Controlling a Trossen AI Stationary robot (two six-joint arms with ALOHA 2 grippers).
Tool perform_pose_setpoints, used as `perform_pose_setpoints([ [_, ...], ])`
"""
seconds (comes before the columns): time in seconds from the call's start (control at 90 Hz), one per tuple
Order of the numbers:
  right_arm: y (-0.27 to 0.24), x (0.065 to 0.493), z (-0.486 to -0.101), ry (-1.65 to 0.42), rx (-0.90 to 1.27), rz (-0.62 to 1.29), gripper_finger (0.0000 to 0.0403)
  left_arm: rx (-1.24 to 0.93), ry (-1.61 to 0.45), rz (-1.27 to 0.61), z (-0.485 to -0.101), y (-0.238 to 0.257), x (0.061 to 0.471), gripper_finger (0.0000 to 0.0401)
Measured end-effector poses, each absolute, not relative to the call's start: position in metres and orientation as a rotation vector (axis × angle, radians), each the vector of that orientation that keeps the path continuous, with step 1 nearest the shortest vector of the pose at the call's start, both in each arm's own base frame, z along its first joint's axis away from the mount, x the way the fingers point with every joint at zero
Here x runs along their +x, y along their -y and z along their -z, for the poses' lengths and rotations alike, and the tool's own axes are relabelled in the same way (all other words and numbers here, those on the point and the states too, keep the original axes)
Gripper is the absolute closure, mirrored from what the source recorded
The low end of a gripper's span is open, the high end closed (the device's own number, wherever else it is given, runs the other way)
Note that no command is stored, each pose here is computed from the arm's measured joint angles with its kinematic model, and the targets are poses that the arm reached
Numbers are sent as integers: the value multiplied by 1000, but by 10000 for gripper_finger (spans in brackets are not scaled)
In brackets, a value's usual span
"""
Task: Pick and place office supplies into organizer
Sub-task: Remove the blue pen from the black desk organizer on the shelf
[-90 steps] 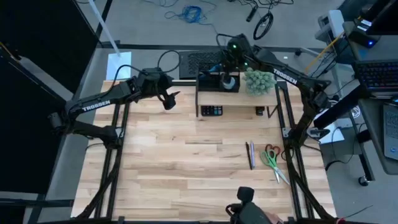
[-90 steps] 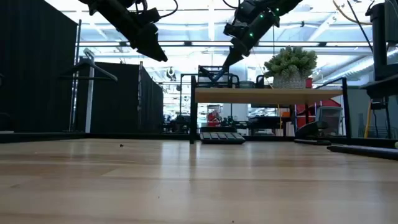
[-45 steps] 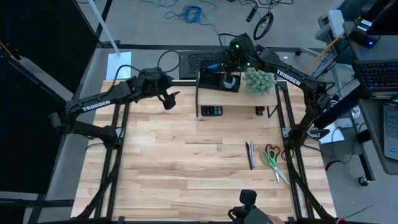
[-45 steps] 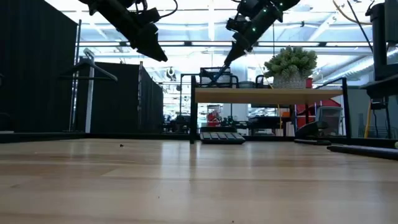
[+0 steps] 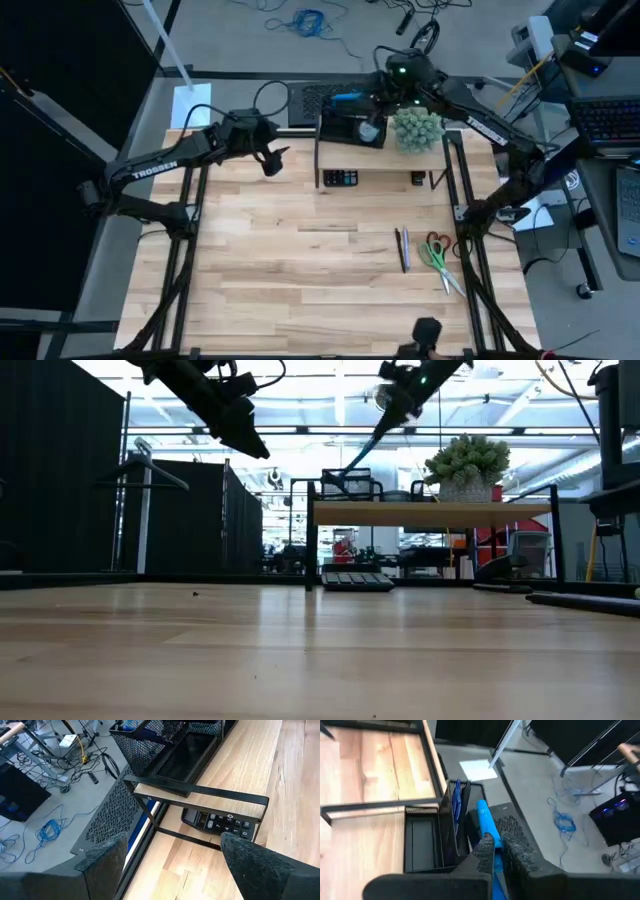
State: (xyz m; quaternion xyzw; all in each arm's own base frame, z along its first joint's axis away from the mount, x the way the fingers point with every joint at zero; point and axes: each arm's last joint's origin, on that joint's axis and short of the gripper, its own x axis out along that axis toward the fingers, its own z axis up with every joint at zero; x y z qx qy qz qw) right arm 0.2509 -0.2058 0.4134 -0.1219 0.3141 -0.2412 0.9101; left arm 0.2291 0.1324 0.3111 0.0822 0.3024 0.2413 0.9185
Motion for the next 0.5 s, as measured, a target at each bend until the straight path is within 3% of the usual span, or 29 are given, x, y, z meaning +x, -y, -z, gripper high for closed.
perform_pose_setpoints([
  [0.267,168,225,-444,-580,-255,501,403,168,-620,-497,-311,-132,229,92],
  [0.5,123,202,-449,-656,-149,399,403,166,-625,-494,-311,-132,229,92],
])
